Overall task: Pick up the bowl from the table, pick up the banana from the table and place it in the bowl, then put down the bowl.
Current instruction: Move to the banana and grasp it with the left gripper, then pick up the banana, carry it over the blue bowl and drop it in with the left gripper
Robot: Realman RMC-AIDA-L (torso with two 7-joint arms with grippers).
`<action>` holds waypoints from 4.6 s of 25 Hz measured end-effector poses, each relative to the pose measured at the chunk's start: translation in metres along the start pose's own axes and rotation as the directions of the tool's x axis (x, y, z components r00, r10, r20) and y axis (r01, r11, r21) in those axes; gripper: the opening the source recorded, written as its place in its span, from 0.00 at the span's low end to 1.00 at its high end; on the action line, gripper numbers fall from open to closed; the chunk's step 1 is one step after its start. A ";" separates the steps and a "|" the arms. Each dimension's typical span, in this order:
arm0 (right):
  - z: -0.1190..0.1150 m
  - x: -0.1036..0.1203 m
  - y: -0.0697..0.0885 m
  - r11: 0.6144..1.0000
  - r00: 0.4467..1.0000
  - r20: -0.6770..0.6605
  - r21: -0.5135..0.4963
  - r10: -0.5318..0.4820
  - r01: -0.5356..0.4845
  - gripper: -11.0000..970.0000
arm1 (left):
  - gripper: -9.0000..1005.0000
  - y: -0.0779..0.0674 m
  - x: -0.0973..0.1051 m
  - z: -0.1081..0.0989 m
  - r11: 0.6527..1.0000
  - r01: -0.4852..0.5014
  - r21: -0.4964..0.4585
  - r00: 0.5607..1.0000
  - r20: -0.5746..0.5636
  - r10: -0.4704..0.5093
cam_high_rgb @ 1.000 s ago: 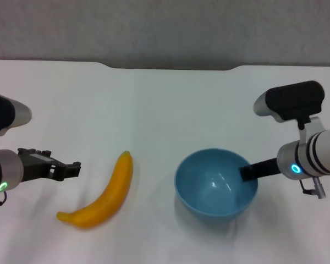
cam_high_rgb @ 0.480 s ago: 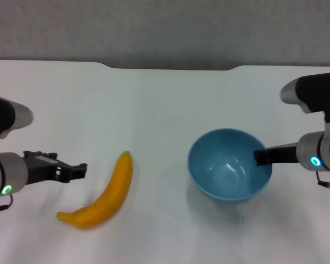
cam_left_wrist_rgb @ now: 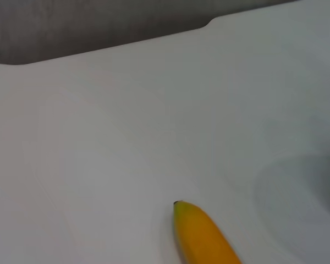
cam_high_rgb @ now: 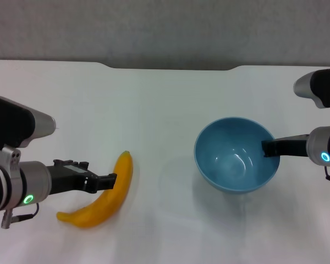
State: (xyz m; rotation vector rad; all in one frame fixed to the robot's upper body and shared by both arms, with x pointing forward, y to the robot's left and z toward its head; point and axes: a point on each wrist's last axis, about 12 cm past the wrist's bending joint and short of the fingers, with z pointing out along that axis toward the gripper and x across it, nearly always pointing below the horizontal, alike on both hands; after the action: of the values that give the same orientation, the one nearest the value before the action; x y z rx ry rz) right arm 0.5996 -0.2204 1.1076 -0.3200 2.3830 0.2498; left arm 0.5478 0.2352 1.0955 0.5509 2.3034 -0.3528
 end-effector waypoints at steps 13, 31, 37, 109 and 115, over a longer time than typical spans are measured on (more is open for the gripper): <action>0.000 0.000 0.002 1.000 0.999 0.036 -0.001 -0.011 0.011 0.04 | 0.80 -0.012 0.010 0.020 0.994 0.097 0.053 0.993 0.062 -0.100; 0.000 -0.002 0.012 0.999 0.997 0.061 -0.020 -0.040 0.041 0.04 | 0.80 -0.019 0.033 0.043 0.996 0.090 0.016 0.994 0.058 -0.091; -0.002 -0.003 0.016 0.998 0.995 0.080 -0.028 -0.052 0.055 0.04 | 0.80 -0.012 0.038 0.048 0.995 0.101 -0.021 0.993 0.057 -0.099; 0.021 -0.017 0.083 0.957 0.988 0.134 -0.267 -0.081 0.115 0.05 | 0.56 -0.062 -0.045 -0.005 0.945 0.082 0.317 0.919 0.342 -0.195; 0.021 -0.018 0.089 0.952 0.988 0.134 -0.283 -0.083 0.118 0.05 | 0.56 -0.061 -0.038 0.001 0.934 0.088 0.345 0.918 0.337 -0.211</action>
State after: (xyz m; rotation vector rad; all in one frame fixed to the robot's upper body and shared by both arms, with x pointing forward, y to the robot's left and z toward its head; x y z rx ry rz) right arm 0.5996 -0.1276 1.1127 -0.5462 2.2018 0.5589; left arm 0.5433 0.1709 1.1272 0.4193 1.9327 -0.8501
